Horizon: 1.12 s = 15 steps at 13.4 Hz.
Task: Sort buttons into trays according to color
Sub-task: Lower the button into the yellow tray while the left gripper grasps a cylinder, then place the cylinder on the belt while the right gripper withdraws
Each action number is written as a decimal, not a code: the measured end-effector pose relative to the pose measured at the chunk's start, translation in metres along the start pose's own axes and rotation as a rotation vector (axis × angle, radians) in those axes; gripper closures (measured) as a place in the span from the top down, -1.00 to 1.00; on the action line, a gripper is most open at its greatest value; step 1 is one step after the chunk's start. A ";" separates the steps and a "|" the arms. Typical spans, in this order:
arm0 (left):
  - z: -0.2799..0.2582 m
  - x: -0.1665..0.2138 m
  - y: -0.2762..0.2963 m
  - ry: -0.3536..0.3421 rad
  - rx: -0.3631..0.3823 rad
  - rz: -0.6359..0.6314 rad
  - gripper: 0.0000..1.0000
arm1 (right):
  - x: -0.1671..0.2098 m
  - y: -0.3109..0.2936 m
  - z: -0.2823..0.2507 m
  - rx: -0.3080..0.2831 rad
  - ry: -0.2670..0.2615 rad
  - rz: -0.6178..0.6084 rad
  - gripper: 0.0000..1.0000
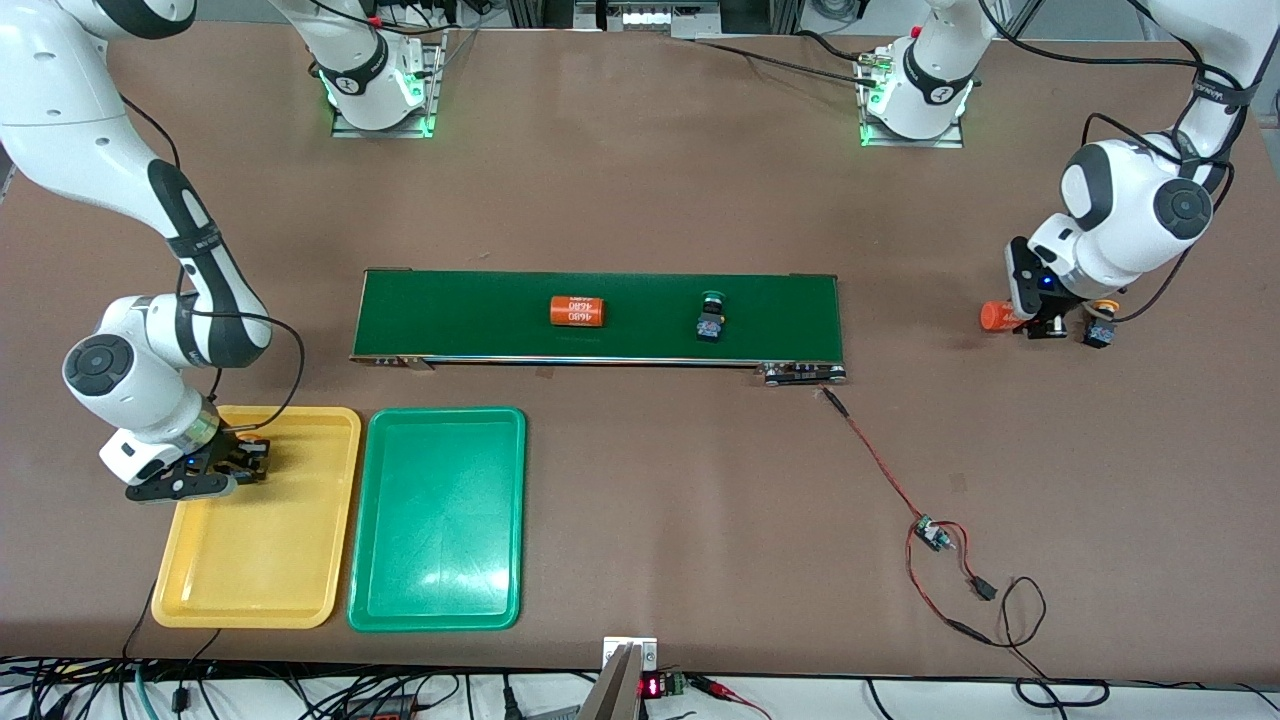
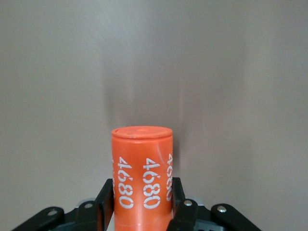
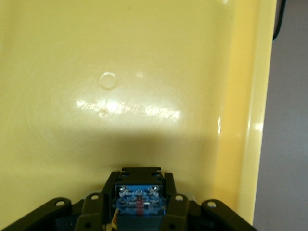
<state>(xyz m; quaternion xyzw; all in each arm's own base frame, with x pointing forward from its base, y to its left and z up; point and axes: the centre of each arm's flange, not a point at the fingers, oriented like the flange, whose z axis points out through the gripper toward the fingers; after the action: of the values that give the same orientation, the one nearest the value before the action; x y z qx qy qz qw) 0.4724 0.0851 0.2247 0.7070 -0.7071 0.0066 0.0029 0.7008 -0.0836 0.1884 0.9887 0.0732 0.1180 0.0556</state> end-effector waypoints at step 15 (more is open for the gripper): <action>-0.039 0.331 -0.016 0.121 -0.035 0.173 0.00 | 0.016 -0.014 -0.090 0.030 -0.199 0.051 0.73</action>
<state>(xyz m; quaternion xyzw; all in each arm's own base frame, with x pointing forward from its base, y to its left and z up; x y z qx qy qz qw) 0.4881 -0.2452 0.2681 0.6414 -0.7642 0.0371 0.0573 0.6926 -0.0590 0.2769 0.9978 0.0439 0.0196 0.0447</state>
